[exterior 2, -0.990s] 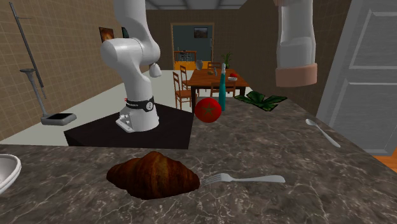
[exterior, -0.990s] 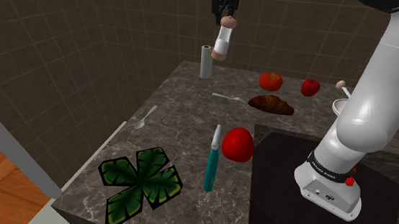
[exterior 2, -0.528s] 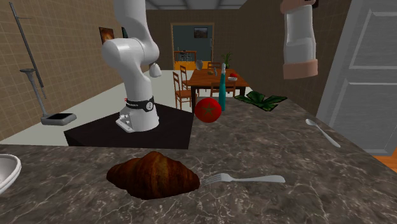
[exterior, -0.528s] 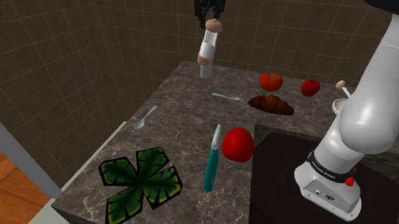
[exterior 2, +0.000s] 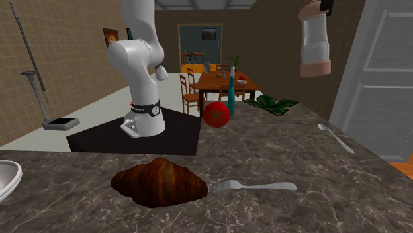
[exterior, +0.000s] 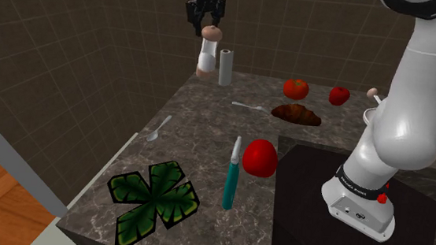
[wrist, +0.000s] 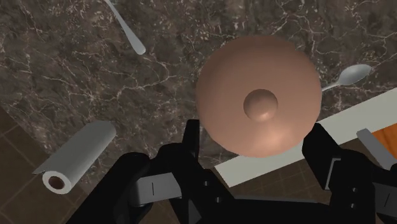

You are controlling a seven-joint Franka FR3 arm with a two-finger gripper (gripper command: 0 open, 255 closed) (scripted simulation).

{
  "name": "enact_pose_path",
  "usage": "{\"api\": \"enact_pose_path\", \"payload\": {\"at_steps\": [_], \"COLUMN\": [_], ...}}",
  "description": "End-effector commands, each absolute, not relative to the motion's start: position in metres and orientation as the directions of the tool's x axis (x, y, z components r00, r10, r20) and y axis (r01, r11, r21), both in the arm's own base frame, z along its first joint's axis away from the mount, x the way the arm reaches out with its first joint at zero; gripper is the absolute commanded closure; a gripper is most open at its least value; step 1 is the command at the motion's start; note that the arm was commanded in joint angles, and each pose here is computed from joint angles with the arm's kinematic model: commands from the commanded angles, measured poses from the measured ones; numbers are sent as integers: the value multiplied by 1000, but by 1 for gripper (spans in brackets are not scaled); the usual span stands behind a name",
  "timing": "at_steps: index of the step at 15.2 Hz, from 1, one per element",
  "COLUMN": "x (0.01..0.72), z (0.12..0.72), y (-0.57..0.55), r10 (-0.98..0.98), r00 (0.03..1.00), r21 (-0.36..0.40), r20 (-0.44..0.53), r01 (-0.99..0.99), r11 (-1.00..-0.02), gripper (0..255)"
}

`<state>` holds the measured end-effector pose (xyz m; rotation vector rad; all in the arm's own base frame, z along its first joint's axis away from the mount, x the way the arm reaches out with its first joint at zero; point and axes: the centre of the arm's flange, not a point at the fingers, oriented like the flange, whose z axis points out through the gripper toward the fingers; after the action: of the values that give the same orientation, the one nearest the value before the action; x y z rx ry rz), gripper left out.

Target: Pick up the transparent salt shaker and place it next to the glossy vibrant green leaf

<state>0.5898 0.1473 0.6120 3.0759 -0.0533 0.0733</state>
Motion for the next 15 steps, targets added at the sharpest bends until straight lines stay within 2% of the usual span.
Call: {"api": "enact_pose_path", "payload": {"at_steps": [1,10,15], "x": [586,585,585], "z": [616,617,590], "y": [175,290,290], "r10": [-35,-35,-35], "r00": [998,998,998], "r21": [64,64,64], "r20": [49,49,49], "r01": [-38,-38,-38], "r11": [-997,-997,-997], "gripper": [255,255,255]}}
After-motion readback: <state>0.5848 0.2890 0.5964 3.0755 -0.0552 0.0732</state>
